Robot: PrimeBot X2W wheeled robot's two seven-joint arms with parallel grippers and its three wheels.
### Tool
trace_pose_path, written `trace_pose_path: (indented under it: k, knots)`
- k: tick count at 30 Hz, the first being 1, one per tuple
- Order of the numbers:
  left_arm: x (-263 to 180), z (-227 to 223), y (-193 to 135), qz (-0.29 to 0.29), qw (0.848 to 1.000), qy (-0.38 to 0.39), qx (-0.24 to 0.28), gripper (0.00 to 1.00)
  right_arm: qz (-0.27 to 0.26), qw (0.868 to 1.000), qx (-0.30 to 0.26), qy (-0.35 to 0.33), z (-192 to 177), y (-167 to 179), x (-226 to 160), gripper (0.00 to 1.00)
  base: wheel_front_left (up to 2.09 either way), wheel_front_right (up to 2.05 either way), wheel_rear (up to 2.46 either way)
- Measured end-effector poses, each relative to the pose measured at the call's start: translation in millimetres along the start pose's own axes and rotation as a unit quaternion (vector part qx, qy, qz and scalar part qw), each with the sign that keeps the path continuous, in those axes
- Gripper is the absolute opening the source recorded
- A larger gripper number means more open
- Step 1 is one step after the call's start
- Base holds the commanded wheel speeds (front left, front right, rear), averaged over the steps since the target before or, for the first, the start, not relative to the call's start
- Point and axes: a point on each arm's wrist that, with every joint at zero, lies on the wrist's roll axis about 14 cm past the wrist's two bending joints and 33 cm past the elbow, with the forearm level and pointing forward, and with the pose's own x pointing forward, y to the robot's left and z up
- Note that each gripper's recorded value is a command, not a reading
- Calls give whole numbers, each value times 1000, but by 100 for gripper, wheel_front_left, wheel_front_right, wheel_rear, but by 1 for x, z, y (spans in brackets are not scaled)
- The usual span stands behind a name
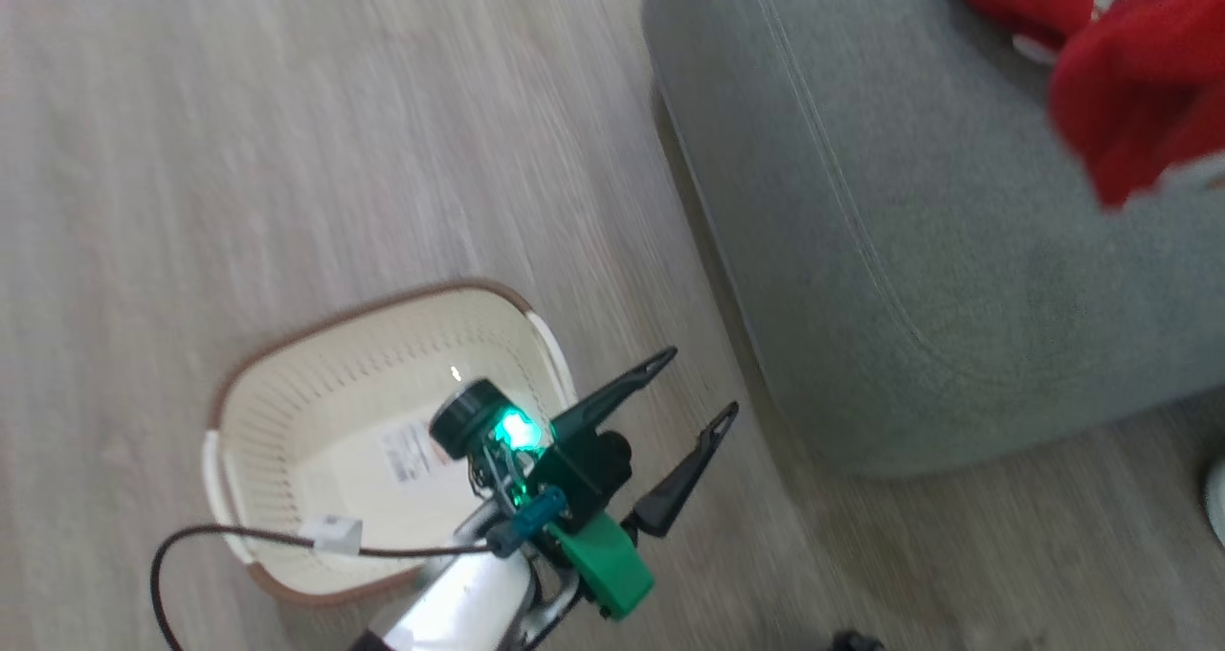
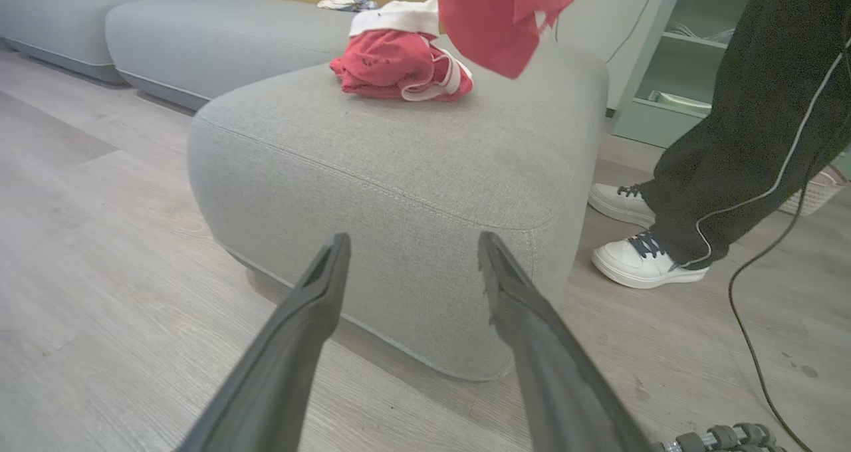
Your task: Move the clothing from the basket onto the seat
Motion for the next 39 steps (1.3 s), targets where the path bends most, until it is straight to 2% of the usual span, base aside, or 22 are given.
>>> trace_pose_path:
  k: [9,14,20,28,39]
  knots:
    - [17,-50,9,-42,998,34,-26,100,-73,997,17,-13,-15,-47,56,0,0,0,0]
    - [20,-77,21,-46,997,49,-40,100,-111,993,28,25,-53,-68,77,0,0,0,0]
    - [19,-98,31,-40,996,59,-60,100,-128,988,37,77,-103,-69,93,0,0,0,0]
    - [11,-113,43,-21,995,69,-72,100,-173,969,76,161,-179,-67,85,0,0,0,0]
    - [-6,-139,68,13,993,95,-70,100,-202,942,73,256,-253,-62,71,0,0,0,0]
